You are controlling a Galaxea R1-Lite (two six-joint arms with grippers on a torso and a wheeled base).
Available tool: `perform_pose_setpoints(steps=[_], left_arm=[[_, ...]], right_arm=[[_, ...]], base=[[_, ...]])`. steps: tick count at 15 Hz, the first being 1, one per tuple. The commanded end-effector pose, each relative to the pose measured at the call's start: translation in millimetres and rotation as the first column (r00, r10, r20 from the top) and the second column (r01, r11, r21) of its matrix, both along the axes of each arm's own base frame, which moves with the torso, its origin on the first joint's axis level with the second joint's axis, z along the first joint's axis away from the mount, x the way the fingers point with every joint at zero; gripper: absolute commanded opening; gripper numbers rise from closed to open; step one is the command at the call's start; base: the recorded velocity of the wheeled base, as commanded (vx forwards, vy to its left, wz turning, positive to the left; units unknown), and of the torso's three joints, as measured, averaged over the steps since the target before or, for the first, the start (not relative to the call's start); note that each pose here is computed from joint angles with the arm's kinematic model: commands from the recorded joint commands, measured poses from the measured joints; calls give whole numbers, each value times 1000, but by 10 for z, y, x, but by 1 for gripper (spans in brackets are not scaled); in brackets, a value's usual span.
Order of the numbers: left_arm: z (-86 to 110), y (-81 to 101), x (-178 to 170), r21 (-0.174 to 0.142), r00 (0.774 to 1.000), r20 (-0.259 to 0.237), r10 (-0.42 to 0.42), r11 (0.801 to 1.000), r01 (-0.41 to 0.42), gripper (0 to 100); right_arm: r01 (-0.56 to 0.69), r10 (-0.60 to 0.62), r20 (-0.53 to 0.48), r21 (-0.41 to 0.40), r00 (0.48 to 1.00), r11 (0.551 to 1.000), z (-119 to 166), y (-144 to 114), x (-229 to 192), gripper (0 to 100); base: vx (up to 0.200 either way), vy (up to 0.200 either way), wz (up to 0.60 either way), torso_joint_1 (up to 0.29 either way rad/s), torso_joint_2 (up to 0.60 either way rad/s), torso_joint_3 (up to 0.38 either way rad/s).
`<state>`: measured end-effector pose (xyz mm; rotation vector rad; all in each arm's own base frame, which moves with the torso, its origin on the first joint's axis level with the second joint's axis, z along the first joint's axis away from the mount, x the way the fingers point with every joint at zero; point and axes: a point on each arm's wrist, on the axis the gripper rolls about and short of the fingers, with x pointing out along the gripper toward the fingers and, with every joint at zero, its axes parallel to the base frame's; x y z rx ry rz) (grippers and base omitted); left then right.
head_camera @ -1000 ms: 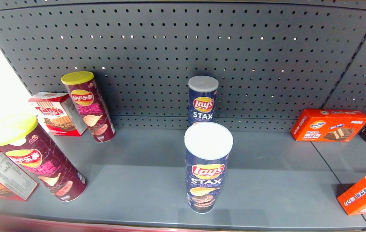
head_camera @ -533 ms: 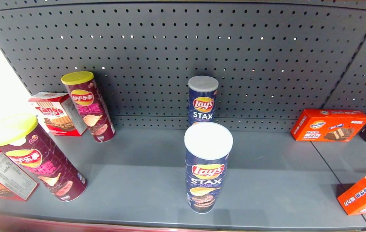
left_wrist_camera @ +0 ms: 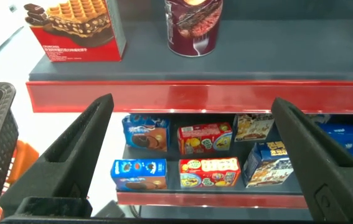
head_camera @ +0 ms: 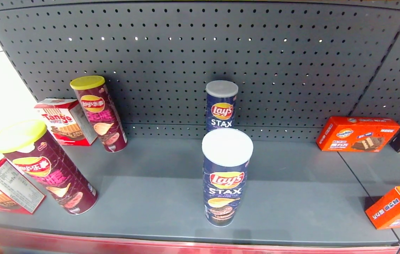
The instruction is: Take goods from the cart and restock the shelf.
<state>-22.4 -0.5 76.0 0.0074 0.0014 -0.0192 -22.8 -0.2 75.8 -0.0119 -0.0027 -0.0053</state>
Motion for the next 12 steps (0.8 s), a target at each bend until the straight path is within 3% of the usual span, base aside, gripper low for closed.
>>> perform_pose_setpoints(steps=[1,2,12], left_arm=[[1,0,0,2,1000,2,-2,1000,2,100],[1,0,0,2,1000,2,-2,1000,2,100],[1,1,0,-3,1000,1,4,1000,-4,100]], right_arm=[[-1,1,-1,0,1000,1000,1,0,1,100],[-1,1,0,0,1000,1000,2,0,1,100],[-1,1,-1,0,1000,1000,3,0,2,100]], base=[[0,0,-600,2,-2,2],[0,0,-600,2,7,7],[0,0,0,0,0,0]])
